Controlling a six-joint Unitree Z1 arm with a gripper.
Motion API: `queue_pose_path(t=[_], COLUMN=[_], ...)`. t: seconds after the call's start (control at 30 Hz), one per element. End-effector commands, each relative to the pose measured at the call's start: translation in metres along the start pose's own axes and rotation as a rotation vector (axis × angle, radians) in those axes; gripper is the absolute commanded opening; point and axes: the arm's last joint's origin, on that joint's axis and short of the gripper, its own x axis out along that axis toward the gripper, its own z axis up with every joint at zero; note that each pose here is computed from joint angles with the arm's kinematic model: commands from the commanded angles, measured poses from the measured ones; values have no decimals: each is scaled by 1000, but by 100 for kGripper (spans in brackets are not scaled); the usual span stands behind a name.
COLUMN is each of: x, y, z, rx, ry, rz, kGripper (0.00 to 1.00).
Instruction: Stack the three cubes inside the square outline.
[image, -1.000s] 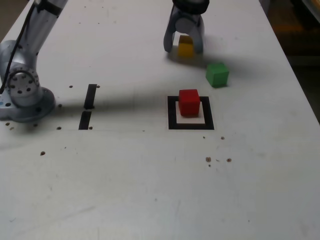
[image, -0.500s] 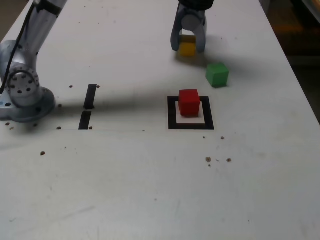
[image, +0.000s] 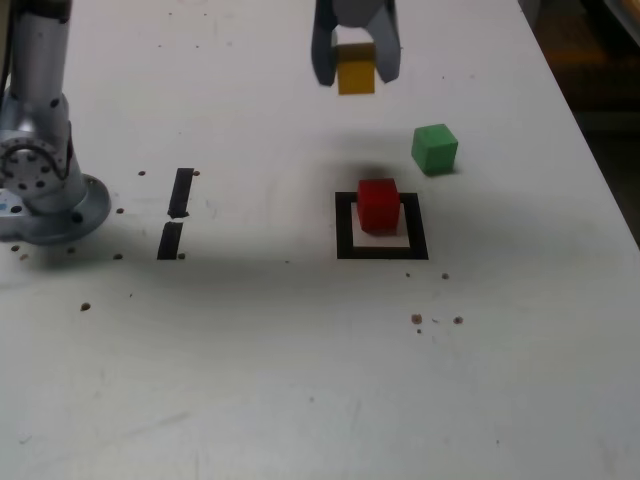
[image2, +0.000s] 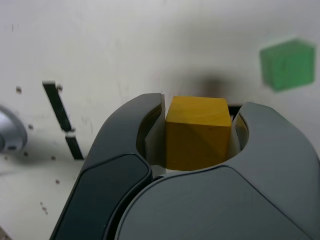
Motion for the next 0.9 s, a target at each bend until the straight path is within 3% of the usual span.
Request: queue_pose_path(t=[0.0, 0.3, 0.53, 0.87], x=[2, 13, 31, 52], y=[-22, -78, -82, -83], z=[5, 23, 36, 45], rx=[-98, -103, -97, -103], ry=[11, 36, 82, 105], rz=[-4, -35, -37, -37], kGripper=[17, 17, 17, 17])
